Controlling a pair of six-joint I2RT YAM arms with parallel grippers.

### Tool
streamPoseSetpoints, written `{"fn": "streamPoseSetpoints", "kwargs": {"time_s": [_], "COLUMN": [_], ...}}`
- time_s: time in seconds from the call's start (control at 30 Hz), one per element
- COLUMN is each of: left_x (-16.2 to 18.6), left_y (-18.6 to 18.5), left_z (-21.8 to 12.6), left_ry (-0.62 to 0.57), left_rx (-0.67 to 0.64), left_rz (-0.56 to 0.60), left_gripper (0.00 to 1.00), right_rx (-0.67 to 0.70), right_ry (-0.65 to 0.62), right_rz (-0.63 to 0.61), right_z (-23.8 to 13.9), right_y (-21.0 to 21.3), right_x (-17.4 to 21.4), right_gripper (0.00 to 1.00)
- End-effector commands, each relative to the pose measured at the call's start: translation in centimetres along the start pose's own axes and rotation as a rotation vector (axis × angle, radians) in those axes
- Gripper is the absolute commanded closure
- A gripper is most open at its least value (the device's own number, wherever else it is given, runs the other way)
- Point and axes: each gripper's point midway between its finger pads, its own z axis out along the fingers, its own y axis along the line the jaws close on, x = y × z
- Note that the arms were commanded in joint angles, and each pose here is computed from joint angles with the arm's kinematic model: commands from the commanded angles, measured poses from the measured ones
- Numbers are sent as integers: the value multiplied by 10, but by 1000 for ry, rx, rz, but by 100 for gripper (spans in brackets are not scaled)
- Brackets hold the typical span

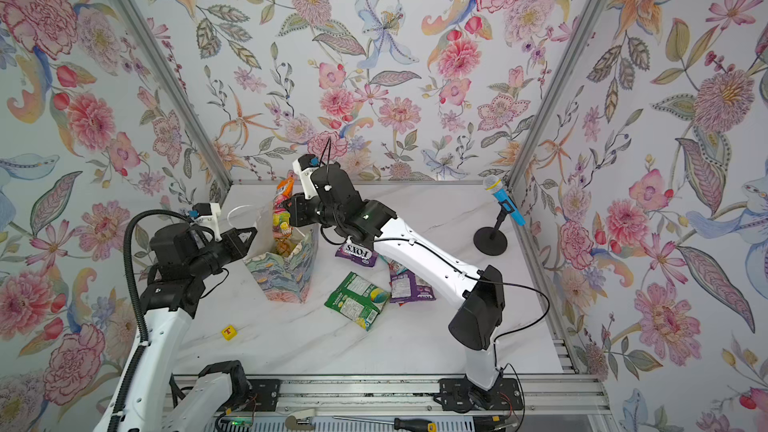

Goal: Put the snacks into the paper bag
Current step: 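Lower the orange packet into the bag and open the right gripper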

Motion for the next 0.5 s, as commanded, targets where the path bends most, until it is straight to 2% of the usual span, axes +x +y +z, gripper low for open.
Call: {"fn": "streamPoseSetpoints", "kwargs": {"time_s": [0.0,0.17,0.23,0.33,0.47], "left_x": [-1,-2,-2,-2,-1], "left_y": [-9,-9,-9,-9,-9], "left_z": [-1,-1,-1,-1,-2], "left_ry": [-11,-13,-11,-11,-11], "left_rx": [40,41,41,41,41], "left_rz": [17,19,18,20,21], "left_gripper": [99,99,99,99,99], "right_rx": [-62,-54,-52,-46,-36], "right_ry": [-38,-36,-36,-41,-53], "right_rz": [7,9,10,13,14], "right_z": [4,6,6,4,-2], "right_y": [16,14,13,10,5], "right_x": [-12,-10,-10,-12,-18], "right_gripper": [100,100,94,79,75]}}
